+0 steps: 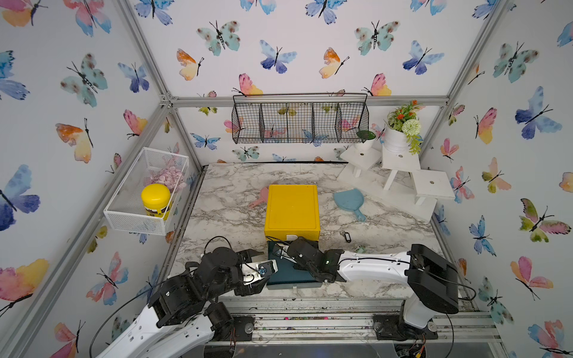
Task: Take the keys out of the drawer
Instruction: Pick up the key from the drawer, then place the key at the center of the board, then close the drawer in the storage box.
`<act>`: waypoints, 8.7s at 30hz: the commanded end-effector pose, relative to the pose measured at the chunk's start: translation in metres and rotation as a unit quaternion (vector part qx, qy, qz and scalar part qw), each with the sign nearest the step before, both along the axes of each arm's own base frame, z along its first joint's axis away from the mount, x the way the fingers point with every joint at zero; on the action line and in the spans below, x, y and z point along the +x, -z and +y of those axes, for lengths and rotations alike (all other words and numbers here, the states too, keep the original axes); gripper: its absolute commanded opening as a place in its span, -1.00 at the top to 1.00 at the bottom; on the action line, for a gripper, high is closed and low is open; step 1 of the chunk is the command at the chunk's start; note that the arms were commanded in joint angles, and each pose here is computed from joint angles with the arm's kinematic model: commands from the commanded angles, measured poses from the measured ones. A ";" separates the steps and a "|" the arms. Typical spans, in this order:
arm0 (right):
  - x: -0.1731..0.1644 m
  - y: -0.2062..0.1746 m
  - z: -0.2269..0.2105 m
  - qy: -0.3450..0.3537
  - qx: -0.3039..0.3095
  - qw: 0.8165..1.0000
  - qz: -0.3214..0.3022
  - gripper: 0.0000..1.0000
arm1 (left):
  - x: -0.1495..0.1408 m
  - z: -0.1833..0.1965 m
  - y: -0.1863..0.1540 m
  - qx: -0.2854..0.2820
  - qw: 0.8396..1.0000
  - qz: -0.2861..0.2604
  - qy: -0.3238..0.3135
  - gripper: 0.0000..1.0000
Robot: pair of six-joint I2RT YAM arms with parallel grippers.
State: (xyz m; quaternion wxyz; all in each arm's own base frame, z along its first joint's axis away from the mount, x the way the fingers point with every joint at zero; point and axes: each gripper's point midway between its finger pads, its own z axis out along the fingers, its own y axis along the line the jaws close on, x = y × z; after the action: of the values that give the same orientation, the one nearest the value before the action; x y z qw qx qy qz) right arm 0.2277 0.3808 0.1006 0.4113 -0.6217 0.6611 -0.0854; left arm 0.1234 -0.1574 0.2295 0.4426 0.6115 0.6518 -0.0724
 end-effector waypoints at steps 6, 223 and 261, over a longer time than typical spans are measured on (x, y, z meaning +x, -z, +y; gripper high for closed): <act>-0.038 0.016 0.002 -0.066 -0.002 0.992 0.106 0.95 | -0.001 -0.001 -0.008 -0.013 1.000 -0.004 0.003 -0.53; 0.109 -0.187 -0.032 0.229 0.326 0.840 0.370 0.67 | -0.064 -0.093 0.004 -0.031 0.969 0.147 0.197 0.89; 0.078 -0.090 -0.022 0.308 0.199 0.825 0.430 0.69 | -0.007 -0.072 0.098 0.096 0.989 0.016 0.115 1.00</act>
State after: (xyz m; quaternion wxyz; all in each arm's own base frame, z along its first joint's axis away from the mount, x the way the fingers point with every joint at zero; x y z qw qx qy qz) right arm 0.3180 0.3748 0.2379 0.2230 -0.2746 0.8994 0.2570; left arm 0.0985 -0.2226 0.1204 0.3154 0.7460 0.5797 -0.0891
